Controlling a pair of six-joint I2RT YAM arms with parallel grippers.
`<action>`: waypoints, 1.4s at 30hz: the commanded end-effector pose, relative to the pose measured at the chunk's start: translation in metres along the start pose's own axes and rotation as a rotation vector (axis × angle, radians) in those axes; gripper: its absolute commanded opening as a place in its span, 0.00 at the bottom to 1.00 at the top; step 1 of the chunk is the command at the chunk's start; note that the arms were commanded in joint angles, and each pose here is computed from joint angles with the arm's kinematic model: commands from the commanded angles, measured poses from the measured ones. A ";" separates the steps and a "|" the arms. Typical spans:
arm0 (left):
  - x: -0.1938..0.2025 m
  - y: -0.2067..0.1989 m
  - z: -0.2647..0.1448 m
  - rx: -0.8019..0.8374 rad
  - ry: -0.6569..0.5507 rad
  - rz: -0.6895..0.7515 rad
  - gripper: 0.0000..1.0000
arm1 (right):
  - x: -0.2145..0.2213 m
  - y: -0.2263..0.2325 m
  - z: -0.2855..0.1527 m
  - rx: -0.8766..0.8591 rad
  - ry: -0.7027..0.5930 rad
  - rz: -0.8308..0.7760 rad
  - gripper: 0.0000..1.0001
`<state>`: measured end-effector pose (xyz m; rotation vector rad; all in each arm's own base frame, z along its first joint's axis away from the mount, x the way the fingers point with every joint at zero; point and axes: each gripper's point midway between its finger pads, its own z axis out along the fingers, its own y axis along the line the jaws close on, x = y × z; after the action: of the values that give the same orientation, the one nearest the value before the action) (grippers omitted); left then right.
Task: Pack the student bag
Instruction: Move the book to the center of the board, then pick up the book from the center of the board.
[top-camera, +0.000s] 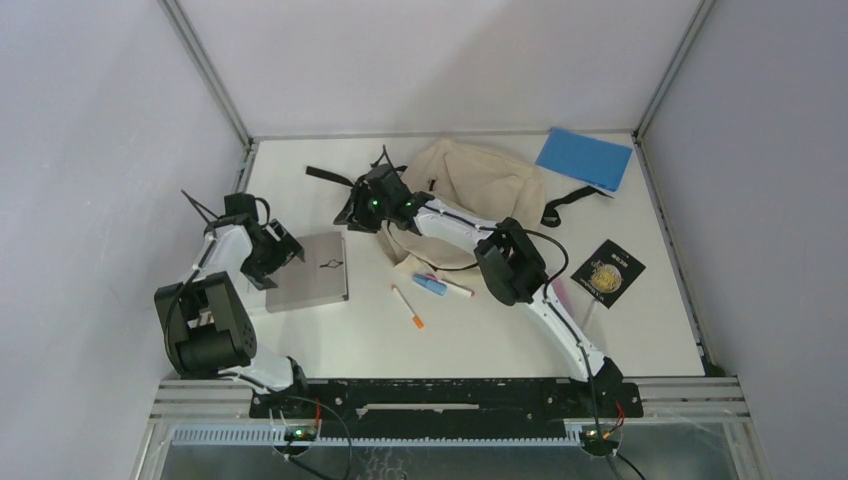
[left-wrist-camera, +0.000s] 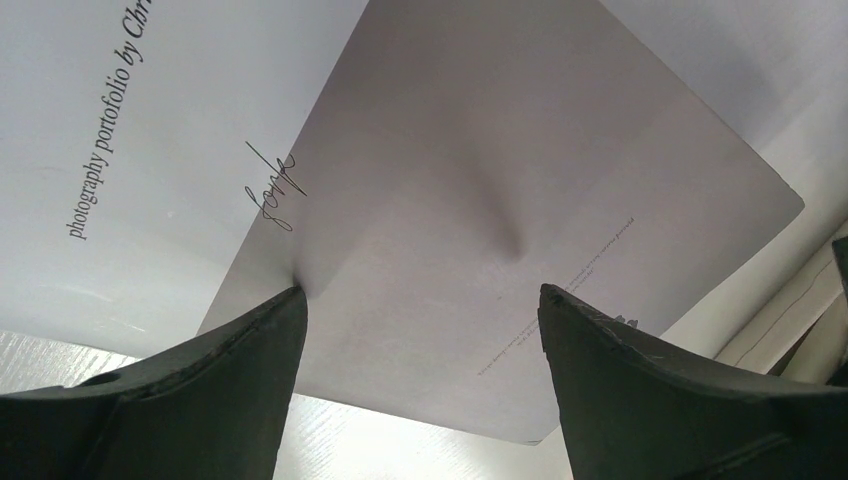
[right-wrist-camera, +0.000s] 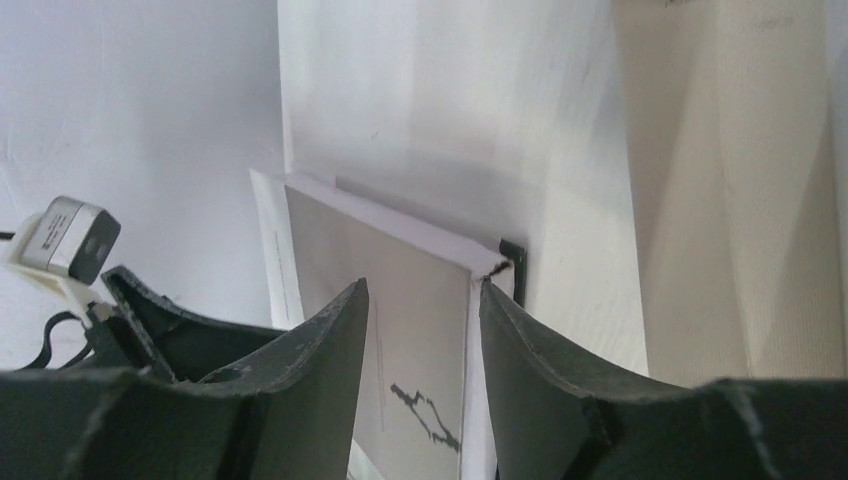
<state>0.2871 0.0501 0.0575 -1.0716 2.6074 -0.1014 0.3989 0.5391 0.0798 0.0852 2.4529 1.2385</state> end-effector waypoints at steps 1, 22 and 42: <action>0.010 -0.013 0.008 0.051 0.056 0.014 0.89 | -0.003 0.001 0.011 -0.002 0.022 0.003 0.54; 0.018 -0.018 0.013 0.056 0.083 0.036 0.89 | 0.005 0.033 0.027 -0.131 0.035 -0.044 0.53; 0.022 -0.021 0.013 0.057 0.091 0.049 0.89 | 0.016 0.045 0.007 -0.181 0.065 -0.054 0.02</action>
<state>0.2894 0.0438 0.0560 -1.0244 2.6334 -0.0933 0.4030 0.5606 0.0446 0.0426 2.4656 1.3120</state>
